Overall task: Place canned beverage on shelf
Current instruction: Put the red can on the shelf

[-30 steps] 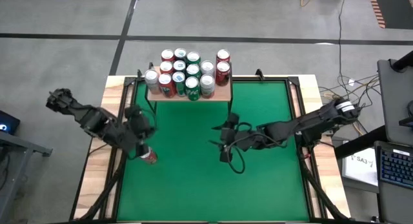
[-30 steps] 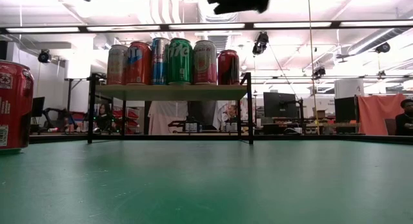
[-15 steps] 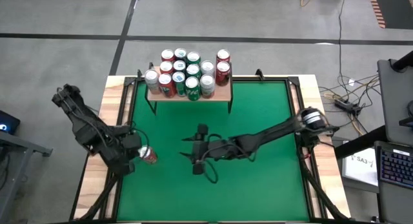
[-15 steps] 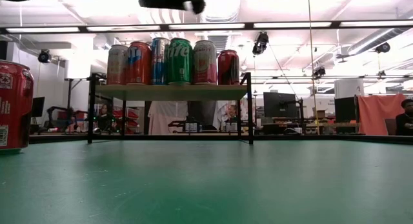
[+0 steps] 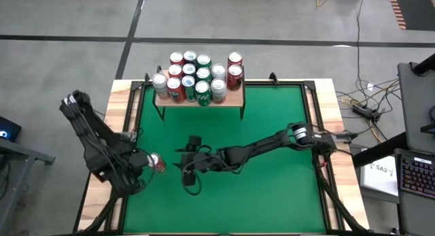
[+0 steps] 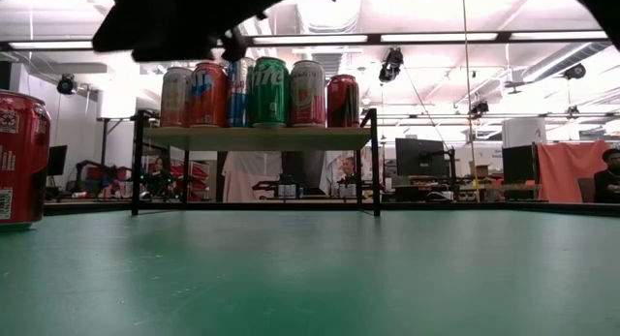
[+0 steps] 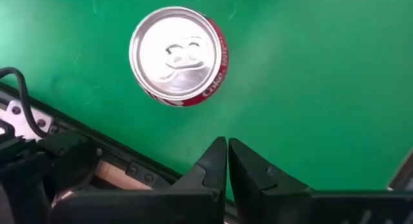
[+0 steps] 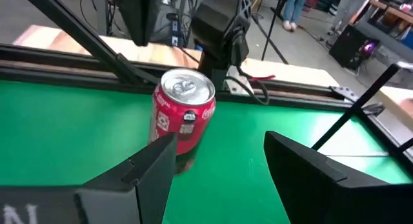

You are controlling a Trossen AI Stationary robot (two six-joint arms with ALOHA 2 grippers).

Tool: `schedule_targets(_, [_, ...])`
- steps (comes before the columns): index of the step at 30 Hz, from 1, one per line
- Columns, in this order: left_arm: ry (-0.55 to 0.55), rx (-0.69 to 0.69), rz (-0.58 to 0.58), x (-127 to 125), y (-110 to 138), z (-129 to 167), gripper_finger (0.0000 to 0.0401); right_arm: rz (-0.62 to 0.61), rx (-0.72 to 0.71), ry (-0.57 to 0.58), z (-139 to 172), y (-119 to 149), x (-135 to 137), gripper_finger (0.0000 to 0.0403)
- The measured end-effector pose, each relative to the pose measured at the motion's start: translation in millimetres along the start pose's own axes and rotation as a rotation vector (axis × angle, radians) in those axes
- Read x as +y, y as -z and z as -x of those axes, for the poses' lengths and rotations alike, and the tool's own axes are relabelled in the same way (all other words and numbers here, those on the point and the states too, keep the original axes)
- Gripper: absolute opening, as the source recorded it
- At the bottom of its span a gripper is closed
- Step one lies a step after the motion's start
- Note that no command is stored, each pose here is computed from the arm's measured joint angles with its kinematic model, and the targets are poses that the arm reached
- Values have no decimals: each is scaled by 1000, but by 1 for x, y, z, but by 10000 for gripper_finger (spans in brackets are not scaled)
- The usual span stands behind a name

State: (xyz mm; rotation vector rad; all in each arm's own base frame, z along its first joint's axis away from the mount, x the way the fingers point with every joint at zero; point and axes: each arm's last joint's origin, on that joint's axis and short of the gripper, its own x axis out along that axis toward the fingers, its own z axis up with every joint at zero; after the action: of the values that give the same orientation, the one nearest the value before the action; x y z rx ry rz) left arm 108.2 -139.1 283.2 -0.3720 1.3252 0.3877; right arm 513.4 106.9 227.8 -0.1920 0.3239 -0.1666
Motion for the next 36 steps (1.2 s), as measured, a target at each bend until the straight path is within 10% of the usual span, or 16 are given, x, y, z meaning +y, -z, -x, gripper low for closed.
schedule_targets(36, [-310,-35,-38,-38,3,-54,0,-135,-137,-126,-78,49,-35,226])
